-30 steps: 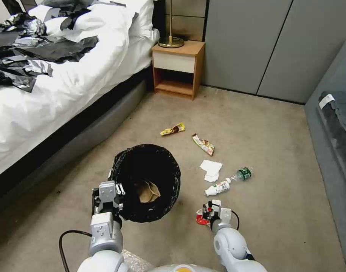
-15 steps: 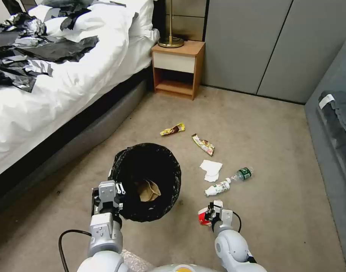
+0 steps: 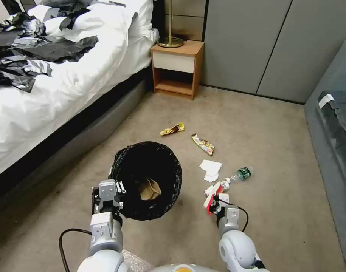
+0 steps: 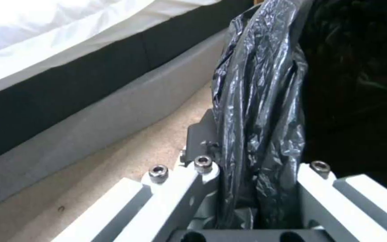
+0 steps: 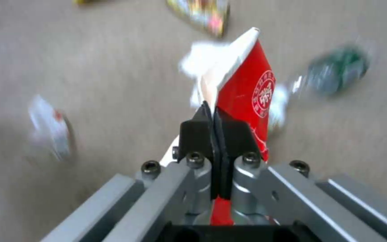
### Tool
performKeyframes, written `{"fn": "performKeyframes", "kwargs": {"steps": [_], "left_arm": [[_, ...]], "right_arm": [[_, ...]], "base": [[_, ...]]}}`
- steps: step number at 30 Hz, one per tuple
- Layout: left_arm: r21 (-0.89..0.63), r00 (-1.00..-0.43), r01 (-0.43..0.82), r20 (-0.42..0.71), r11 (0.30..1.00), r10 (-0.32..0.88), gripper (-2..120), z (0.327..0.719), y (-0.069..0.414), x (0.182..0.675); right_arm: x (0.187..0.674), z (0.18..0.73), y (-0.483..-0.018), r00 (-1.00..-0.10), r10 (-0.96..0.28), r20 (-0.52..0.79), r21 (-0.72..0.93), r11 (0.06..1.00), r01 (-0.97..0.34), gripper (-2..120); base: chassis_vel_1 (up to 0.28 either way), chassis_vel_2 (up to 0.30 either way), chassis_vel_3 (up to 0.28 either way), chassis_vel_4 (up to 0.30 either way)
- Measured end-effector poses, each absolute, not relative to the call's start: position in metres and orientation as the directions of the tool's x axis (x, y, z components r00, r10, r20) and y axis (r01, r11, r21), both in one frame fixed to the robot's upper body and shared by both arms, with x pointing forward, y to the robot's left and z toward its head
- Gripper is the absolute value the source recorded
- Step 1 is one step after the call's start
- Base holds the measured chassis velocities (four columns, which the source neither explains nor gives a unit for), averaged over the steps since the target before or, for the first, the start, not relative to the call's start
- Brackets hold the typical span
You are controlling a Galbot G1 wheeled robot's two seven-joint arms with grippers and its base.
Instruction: Pick up the trash bin, then pick up the garbage from the floor and place it into the trash bin.
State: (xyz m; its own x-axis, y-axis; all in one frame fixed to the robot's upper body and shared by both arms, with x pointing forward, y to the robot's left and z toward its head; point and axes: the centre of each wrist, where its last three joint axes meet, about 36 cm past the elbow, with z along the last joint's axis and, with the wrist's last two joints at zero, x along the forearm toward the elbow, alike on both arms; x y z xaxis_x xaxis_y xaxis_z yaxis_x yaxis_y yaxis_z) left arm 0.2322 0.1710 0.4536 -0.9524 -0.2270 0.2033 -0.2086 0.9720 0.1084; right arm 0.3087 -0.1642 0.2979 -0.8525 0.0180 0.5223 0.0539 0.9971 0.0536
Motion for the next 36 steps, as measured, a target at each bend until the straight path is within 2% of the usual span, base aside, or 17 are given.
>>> {"fn": "performKeyframes", "kwargs": {"steps": [2, 5, 7, 8, 9, 10, 12, 14, 15, 18, 19, 22, 27, 36], "left_arm": [[0.109, -0.952, -0.208, 0.204, 0.972, -0.227, 1, 0.453, 0.171, 0.233], [0.109, -0.953, -0.208, 0.203, 0.972, -0.227, 1, 0.453, 0.171, 0.233], [0.109, -0.953, -0.208, 0.202, 0.972, -0.227, 1, 0.453, 0.171, 0.233], [0.109, -0.953, -0.208, 0.202, 0.972, -0.227, 1, 0.453, 0.171, 0.233], [0.110, -0.953, -0.208, 0.203, 0.972, -0.227, 1, 0.453, 0.171, 0.233], [0.110, -0.953, -0.208, 0.203, 0.972, -0.227, 1, 0.453, 0.171, 0.233], [0.113, -0.952, -0.205, 0.207, 0.972, -0.224, 1, 0.451, 0.170, 0.233], [0.114, -0.952, -0.200, 0.211, 0.973, -0.220, 1, 0.449, 0.170, 0.233], [0.114, -0.952, -0.200, 0.211, 0.973, -0.220, 1, 0.449, 0.170, 0.233], [0.121, -0.953, -0.189, 0.215, 0.974, -0.212, 1, 0.447, 0.170, 0.233], [0.121, -0.953, -0.189, 0.215, 0.974, -0.212, 1, 0.447, 0.170, 0.233], [0.120, -0.954, -0.178, 0.220, 0.977, -0.201, 1, 0.447, 0.170, 0.233], [0.097, -0.955, -0.156, 0.238, 0.983, -0.176, 1, 0.447, 0.170, 0.235], [0.073, -0.956, -0.143, 0.249, 0.987, -0.157, 1, 0.445, 0.170, 0.237]], "right_arm": [[0.302, 0.314, -0.164, -0.879, 0.016, 0.476, 0.050, 0.998, 0.045, 0], [0.290, 0.343, -0.161, -0.945, -0.010, 0.326, 0.044, 0.999, 0.005, 0], [0.289, 0.346, -0.161, -0.954, -0.016, 0.301, 0.045, 0.999, -0.003, 0], [0.287, 0.356, -0.159, -0.977, -0.040, 0.211, 0.054, 0.998, -0.029, 0], [0.285, 0.370, -0.157, -0.995, -0.086, 0.056, 0.067, 0.994, -0.082, 0], [0.285, 0.370, -0.157, -0.995, -0.086, 0.056, 0.067, 0.994, -0.082, 0], [0.280, 0.387, -0.158, -0.969, -0.189, -0.159, 0.052, 0.978, -0.200, 0], [0.278, 0.400, -0.160, -0.900, -0.303, -0.314, -0.003, 0.948, -0.318, 0], [0.278, 0.400, -0.160, -0.900, -0.303, -0.314, -0.003, 0.948, -0.318, 0], [0.279, 0.413, -0.164, -0.774, -0.446, -0.449, -0.095, 0.885, -0.456, 0], [0.279, 0.413, -0.164, -0.774, -0.446, -0.449, -0.095, 0.885, -0.456, 0], [0.280, 0.419, -0.165, -0.689, -0.540, -0.483, -0.143, 0.825, -0.546, 0], [0.275, 0.417, -0.153, -0.634, -0.611, -0.473, -0.141, 0.763, -0.631, 0], [0.263, 0.381, -0.131, -0.614, -0.688, -0.386, -0.106, 0.695, -0.711, 0]], "base": [[0.000, 0.000, 0.000, 0.000], [0.000, 0.000, 0.000, 0.000], [0.000, 0.000, 0.000, 0.000], [0.000, 0.000, 0.000, 0.000], [0.000, 0.000, 0.000, 0.000], [0.000, 0.000, 0.000, 0.000], [0.000, 0.000, 0.000, 0.000], [0.000, 0.000, 0.000, 0.000], [0.000, 0.000, 0.000, 0.000], [0.000, 0.000, 0.000, 0.000], [0.000, 0.000, 0.000, 0.000], [0.000, 0.000, 0.000, 0.000], [0.000, 0.000, 0.000, 0.000], [0.000, 0.000, 0.000, 0.000]]}}
